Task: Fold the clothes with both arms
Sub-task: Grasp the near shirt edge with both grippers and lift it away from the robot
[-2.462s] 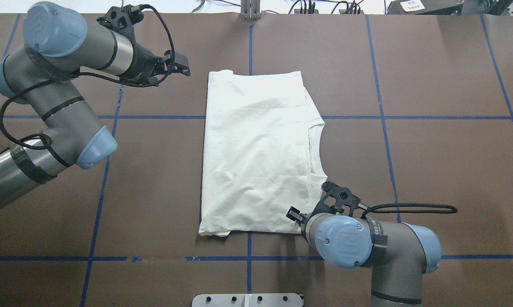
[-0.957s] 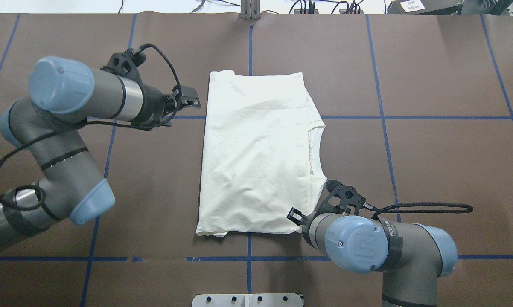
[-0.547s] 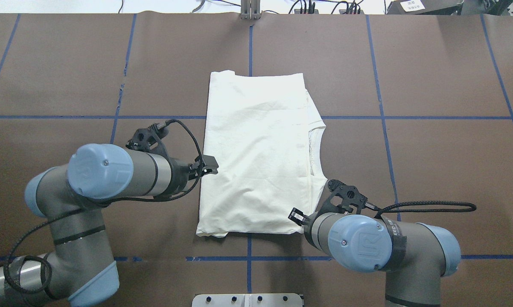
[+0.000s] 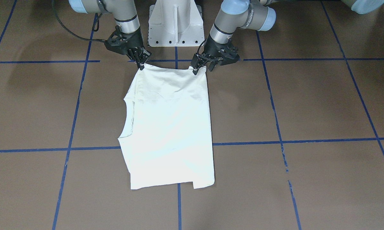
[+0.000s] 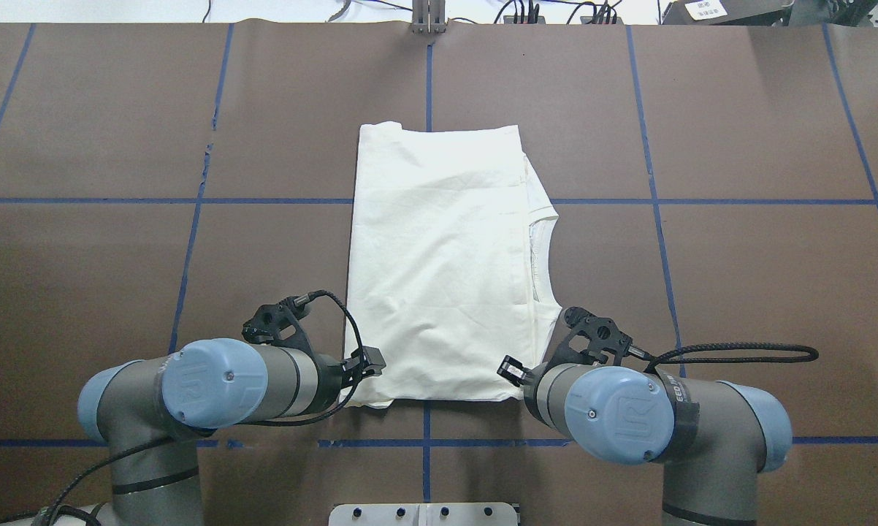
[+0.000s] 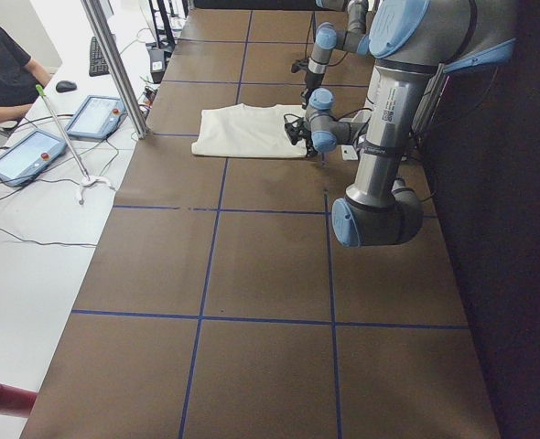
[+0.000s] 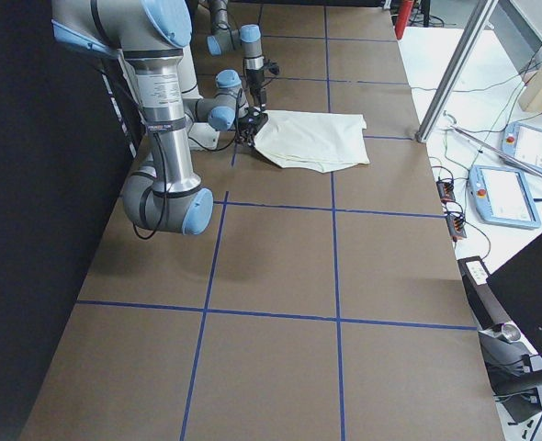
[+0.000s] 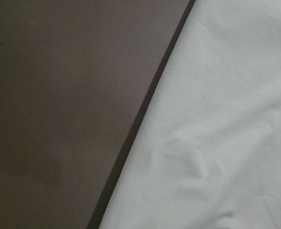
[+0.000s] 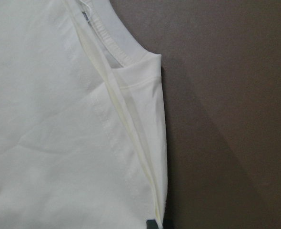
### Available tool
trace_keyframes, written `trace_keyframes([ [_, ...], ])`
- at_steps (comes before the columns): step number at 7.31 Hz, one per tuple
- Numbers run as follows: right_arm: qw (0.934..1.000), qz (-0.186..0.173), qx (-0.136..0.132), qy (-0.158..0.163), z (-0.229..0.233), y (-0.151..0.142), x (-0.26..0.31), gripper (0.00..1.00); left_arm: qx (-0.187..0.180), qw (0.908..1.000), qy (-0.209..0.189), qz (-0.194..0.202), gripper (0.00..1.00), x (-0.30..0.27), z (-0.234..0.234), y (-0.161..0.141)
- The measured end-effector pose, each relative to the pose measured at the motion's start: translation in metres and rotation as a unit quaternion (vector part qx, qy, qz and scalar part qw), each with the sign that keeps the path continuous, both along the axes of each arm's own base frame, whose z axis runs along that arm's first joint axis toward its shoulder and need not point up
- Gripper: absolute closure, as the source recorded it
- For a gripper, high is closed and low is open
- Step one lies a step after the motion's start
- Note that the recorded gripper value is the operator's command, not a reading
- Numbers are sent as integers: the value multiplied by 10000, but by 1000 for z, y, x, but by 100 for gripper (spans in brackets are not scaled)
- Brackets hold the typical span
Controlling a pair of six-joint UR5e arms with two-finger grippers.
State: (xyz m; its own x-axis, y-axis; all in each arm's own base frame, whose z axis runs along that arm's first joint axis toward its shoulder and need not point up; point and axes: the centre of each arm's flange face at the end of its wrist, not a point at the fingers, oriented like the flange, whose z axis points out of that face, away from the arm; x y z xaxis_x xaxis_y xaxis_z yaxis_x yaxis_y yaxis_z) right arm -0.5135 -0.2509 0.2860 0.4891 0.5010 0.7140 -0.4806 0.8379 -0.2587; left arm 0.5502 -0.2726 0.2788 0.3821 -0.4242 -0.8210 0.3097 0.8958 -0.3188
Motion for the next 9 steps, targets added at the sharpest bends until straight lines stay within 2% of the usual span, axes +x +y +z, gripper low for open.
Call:
trace_keyframes([
  [2, 10000, -1, -2, 14, 2, 0, 0, 100, -80, 9999, -70, 35, 100, 8, 7, 8],
  [4, 10000, -2, -8, 48, 6, 0, 2, 100, -99, 9999, -63, 33, 100, 9, 7, 9],
  [6, 10000, -1, 5, -15, 1, 2, 8, 100, -63, 9999, 112, 10, 100, -10, -6, 10],
  [9, 9989, -48, 69, -463, -29, 13, 58, 100, -125, 9991, 406, -6, 100, -72, -49, 29],
])
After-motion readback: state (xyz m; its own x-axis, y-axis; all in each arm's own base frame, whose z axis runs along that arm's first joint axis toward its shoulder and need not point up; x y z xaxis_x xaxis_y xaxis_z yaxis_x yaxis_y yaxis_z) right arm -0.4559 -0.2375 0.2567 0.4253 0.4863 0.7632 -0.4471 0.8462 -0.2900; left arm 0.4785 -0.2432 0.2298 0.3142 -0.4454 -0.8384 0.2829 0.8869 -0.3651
